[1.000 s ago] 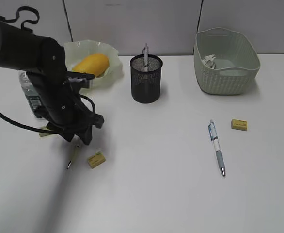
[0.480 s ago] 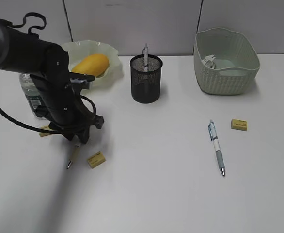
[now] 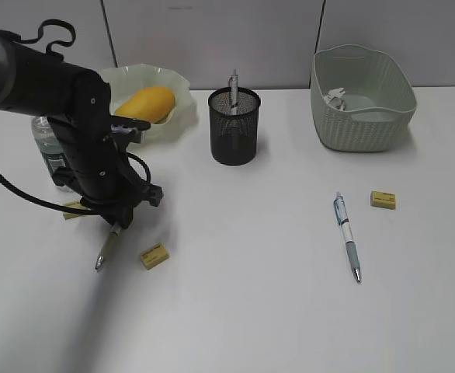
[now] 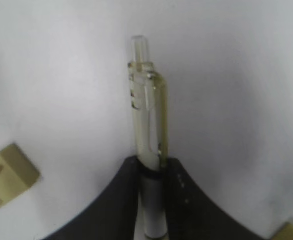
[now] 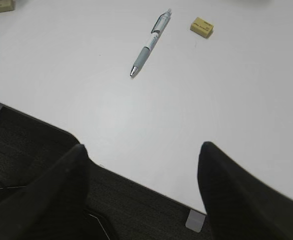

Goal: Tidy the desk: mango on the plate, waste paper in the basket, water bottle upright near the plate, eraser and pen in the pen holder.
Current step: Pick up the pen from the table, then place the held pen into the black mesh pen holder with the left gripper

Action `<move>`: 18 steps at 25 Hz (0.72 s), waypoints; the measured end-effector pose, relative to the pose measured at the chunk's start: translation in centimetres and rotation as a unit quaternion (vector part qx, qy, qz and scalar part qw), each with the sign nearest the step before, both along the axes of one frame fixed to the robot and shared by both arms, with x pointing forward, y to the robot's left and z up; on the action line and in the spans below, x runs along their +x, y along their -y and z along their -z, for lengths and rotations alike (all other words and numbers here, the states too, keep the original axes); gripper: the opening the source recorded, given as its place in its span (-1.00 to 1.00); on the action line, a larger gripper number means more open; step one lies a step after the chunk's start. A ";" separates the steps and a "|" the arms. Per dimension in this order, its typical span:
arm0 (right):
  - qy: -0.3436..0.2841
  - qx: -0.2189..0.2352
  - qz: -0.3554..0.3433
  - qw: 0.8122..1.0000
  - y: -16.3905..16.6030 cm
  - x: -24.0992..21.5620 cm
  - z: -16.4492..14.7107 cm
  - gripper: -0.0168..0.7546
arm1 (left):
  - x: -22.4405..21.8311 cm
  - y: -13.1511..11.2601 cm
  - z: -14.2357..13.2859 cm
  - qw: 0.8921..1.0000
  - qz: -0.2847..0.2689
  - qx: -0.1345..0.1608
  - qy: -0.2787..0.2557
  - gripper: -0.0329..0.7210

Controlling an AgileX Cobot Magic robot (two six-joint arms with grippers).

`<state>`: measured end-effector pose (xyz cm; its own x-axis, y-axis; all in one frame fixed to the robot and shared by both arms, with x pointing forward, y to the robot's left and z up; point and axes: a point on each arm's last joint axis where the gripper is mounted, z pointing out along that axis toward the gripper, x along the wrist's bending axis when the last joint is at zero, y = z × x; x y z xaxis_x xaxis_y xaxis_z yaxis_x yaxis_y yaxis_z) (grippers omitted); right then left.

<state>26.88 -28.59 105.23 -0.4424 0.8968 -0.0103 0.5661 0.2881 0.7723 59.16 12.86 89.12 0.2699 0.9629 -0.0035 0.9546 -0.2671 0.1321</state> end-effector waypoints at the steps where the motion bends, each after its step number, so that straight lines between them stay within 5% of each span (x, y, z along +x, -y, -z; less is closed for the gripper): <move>1: 0.000 0.000 0.000 1.000 0.0 0.0 0.0 0.42 | 0.0 0.0 0.0 1.000 0.000 0.001 -0.001 -0.57; 11: 0.000 0.000 0.000 1.000 0.0 0.0 0.0 0.42 | 0.7 0.5 -0.8 0.999 -0.006 0.012 -0.035 -0.60; 18: 0.000 0.000 0.000 1.000 0.0 0.0 0.0 0.42 | 2.3 1.3 -5.0 1.000 -0.008 0.004 -0.025 -0.60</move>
<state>26.88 -28.58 105.23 -0.4426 0.8967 -0.0096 0.5663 0.2878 0.7723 61.51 11.57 94.09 0.2540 0.9672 -0.0080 0.9641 -0.2524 0.0827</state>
